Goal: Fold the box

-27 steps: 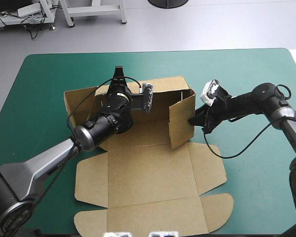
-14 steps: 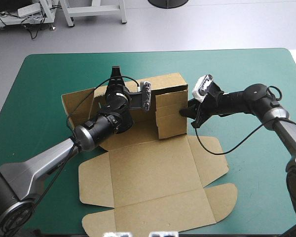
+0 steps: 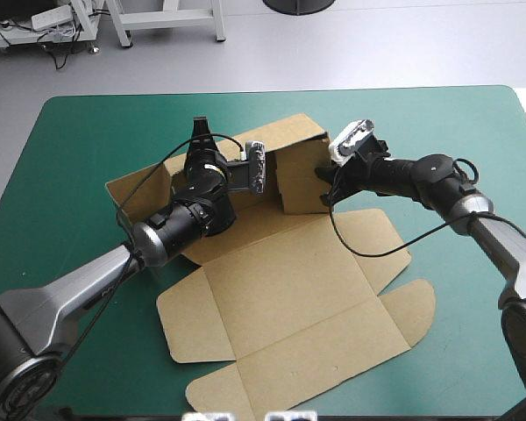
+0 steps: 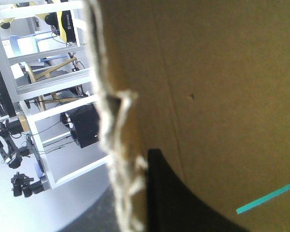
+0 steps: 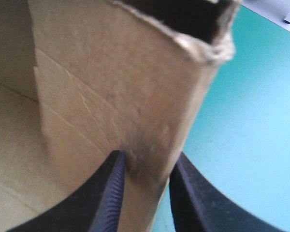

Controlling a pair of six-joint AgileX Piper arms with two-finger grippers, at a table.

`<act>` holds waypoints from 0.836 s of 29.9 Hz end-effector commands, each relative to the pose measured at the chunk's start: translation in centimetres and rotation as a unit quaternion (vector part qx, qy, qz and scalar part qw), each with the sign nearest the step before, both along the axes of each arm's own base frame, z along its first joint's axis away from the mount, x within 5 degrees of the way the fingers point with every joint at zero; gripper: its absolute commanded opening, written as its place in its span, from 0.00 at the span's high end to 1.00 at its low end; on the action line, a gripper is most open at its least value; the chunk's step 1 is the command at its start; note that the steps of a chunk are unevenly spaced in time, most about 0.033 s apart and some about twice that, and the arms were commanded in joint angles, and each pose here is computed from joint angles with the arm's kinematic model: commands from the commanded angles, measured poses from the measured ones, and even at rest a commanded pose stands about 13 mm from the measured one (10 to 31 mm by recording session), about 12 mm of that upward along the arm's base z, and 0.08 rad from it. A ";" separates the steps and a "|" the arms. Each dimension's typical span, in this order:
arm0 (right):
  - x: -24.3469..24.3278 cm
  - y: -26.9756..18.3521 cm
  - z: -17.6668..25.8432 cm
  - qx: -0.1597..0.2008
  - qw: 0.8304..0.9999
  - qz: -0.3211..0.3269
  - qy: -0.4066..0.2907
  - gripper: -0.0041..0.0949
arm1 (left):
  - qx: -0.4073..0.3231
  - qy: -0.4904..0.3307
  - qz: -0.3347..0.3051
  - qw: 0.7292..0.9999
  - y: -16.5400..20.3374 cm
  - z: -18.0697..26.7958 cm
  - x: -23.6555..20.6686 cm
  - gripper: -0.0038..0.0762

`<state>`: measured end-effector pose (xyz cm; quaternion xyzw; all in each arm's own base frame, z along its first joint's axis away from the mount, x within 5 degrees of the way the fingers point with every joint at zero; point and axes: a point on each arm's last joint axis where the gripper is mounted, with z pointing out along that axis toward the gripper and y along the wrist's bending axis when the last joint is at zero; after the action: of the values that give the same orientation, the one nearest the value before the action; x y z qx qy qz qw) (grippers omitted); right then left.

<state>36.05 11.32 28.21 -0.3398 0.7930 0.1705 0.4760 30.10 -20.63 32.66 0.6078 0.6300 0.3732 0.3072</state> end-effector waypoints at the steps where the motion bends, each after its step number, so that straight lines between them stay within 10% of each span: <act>1: 0.1 -0.2 3.1 0.042 0.997 -0.042 -0.043 0.77 | -0.036 -0.028 -0.035 0.998 -0.5 2.2 -0.7 0.96; 7: 0.1 -0.2 3.1 0.037 0.998 -0.037 -0.047 0.97 | -0.052 -0.029 -0.049 0.997 -0.9 2.2 -0.7 0.96; 15: 0.0 -0.1 3.1 0.053 0.997 -0.043 -0.033 0.97 | -0.058 -0.019 -0.049 0.997 -1.3 1.6 -0.5 0.95; 25: -0.1 0.0 3.0 0.073 0.996 -0.050 -0.009 0.97 | -0.084 -0.027 -0.072 0.993 -2.1 1.4 -0.2 0.42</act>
<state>36.56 11.13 28.48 -0.2726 0.8091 0.1816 0.4879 30.49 -21.88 31.67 0.6233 0.6225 0.3396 0.3297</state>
